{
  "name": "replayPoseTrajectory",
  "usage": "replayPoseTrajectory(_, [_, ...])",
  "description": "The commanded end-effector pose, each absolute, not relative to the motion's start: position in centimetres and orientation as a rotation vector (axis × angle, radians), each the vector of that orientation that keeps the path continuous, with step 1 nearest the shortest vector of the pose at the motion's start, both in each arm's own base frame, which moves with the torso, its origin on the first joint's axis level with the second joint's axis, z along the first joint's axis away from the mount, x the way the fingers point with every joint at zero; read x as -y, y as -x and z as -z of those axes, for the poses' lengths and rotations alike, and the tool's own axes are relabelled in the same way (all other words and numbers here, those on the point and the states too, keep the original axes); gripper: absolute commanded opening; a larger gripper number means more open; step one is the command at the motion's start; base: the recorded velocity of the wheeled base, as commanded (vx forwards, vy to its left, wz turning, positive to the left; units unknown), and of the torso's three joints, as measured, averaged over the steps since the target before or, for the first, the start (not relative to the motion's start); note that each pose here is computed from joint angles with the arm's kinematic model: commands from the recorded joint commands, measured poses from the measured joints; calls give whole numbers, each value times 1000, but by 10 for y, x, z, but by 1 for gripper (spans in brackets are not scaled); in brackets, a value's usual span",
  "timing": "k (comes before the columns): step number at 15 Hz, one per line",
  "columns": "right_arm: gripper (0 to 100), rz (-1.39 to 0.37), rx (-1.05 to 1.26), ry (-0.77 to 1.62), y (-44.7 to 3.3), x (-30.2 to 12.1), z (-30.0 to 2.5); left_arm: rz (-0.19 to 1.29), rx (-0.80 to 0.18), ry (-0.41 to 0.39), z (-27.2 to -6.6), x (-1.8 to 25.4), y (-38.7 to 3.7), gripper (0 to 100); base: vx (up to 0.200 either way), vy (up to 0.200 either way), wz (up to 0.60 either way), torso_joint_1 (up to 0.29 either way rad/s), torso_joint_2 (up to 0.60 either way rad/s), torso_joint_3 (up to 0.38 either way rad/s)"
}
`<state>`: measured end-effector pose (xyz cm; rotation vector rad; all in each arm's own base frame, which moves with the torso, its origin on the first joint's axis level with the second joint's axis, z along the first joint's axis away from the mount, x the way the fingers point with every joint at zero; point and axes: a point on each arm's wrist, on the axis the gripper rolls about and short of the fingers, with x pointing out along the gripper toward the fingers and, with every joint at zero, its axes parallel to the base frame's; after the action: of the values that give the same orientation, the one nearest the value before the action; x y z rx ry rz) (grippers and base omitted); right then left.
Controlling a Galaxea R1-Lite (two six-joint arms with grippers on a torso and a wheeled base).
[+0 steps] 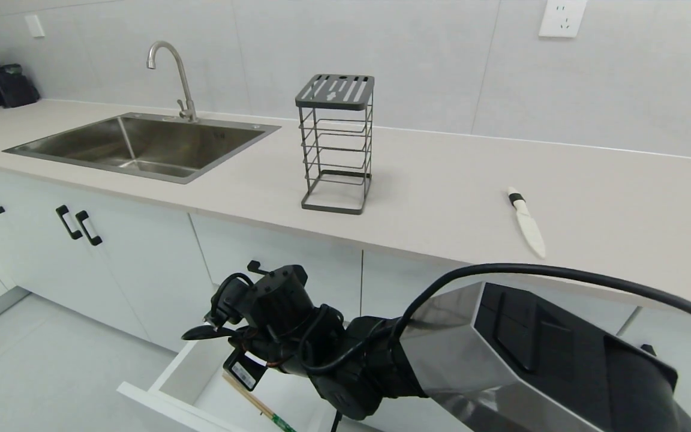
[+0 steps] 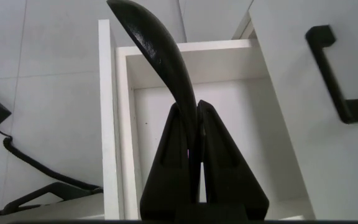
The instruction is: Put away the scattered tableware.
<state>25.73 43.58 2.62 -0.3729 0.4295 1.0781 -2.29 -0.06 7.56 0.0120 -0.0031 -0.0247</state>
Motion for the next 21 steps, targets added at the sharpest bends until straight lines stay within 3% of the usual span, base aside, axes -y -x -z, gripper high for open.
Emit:
replayPoseTrajectory(1, [0,-1077,-428,372,-261,-440,-18,25,2,-12,-76,1,23,100,0,0,0,-232,491,261])
replayPoseTrajectory(7, [0,-1040,-400,358,-280,-441,-26,25,2,-12,-76,1,23,100,0,0,0,-217,467,249])
replayPoseTrajectory(13, [0,-1043,-414,366,-283,-448,-10,25,2,-12,-76,1,23,100,0,0,0,-193,428,227])
replayPoseTrajectory(18, [0,-1033,-374,346,-291,-450,-19,25,2,-12,-76,1,23,100,0,0,0,-32,81,44])
replayPoseTrajectory(21, [0,-1028,-431,379,-293,-449,2,23,2,-12,-76,1,23,100,0,0,0,-1,4,17])
